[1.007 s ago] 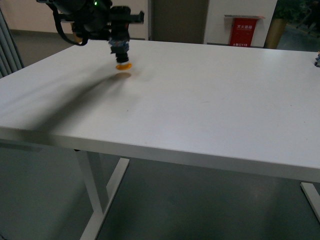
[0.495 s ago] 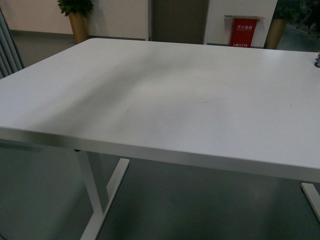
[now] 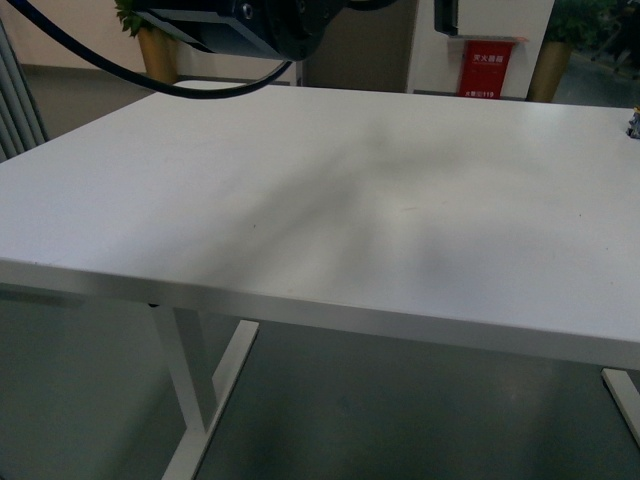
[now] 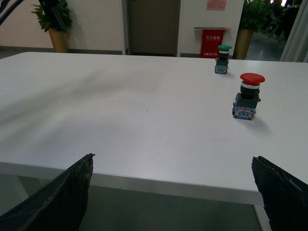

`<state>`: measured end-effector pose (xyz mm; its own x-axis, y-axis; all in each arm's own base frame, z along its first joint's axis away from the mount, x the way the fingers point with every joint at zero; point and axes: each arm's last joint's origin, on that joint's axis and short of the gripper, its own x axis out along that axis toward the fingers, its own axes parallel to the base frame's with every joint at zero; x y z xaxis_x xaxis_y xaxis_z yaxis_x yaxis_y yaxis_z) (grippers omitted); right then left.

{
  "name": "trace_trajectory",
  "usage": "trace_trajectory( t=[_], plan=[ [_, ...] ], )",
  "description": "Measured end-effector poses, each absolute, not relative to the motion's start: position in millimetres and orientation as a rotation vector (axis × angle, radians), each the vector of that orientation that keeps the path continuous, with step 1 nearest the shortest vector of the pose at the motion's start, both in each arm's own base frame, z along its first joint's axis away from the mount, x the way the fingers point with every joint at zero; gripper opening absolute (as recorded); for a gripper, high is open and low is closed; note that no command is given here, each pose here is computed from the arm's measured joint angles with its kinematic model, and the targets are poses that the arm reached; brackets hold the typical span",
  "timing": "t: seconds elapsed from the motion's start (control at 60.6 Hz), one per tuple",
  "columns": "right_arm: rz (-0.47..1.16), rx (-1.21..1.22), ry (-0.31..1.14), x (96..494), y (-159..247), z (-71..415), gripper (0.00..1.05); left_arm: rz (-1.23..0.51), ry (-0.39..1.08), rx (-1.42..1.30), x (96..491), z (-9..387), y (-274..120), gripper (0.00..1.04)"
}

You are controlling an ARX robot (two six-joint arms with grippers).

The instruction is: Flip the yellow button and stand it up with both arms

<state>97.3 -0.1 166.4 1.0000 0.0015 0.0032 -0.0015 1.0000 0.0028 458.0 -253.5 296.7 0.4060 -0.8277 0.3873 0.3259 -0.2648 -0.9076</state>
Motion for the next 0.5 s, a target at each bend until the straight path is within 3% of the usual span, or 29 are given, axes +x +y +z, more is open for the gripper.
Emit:
trace_trajectory(
  t=[0.149, 0.215, 0.495],
  plan=[
    [0.001, 0.003, -0.003, 97, 0, 166, 0.98, -1.173, 0.52, -1.479, 453, 275, -253, 0.36],
    [-0.036, 0.106, 0.139, 103, 2, 171, 0.98, -1.169, 0.535, -1.488, 450, 268, -252, 0.36],
    [0.159, 0.758, 0.271, 206, 9, 249, 0.98, -1.219, 0.559, -1.472, 436, 277, -262, 0.36]
  ],
)
